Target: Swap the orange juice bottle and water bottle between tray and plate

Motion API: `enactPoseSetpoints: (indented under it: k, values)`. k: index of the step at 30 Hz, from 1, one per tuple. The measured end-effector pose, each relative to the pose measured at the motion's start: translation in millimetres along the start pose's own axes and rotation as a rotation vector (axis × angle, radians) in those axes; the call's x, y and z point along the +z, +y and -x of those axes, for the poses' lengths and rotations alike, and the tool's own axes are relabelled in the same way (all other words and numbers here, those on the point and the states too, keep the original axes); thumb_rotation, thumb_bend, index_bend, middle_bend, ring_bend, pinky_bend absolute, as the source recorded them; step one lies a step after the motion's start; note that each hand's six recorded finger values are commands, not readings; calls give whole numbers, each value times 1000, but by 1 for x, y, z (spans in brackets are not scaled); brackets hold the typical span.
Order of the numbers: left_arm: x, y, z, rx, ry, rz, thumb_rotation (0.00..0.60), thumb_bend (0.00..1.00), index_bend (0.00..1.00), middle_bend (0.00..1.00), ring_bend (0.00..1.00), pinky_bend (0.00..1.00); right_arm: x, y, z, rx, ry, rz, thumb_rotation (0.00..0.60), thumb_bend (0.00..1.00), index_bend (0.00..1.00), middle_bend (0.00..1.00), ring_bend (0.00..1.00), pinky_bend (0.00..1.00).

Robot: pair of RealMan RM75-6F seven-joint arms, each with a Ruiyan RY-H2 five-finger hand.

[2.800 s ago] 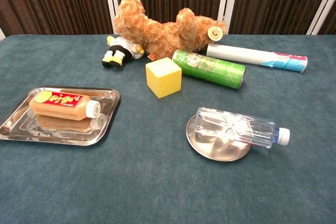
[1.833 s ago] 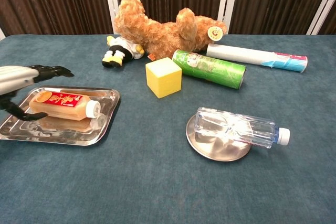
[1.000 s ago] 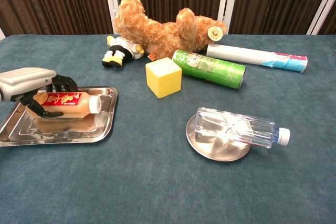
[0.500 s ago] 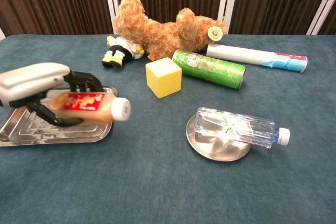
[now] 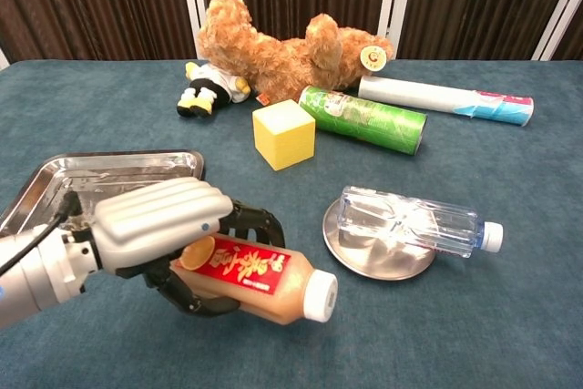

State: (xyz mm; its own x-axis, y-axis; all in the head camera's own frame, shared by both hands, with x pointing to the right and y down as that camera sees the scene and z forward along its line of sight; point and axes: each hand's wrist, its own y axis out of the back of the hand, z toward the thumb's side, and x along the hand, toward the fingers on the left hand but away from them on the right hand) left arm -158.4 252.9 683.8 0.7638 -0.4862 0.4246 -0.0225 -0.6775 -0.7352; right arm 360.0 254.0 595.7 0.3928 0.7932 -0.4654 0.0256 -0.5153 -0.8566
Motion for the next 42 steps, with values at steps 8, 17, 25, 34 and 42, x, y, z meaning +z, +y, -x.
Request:
enactPoseSetpoints:
  k: [8, 17, 25, 34, 42]
  values:
    - [4, -10, -7, -1, -13, -48, 600, 380, 101, 255, 186, 314, 0, -2, 1, 7, -3, -4, 600, 0, 0, 0, 0, 0]
    - [6, -11, -9, -9, -10, -51, 600, 362, 0, 74, 21, 218, 2, -3, 0, 9, 0, -4, 600, 0, 0, 0, 0, 0]
    - [-2, -8, -9, -8, 2, -86, 600, 364, 0, 81, 21, 196, 3, -2, -1, 5, 9, 0, 600, 0, 0, 0, 0, 0]
    - [-60, 30, 44, 67, 146, -201, 600, 378, 0, 92, 21, 140, 12, 0, 9, -65, 17, 33, 600, 15, 0, 0, 0, 0]
    - [-115, 55, 134, 214, 393, -200, 600, 377, 0, 107, 22, 124, 39, -10, 54, -51, 7, 15, 600, 132, 3, 130, 0, 13]
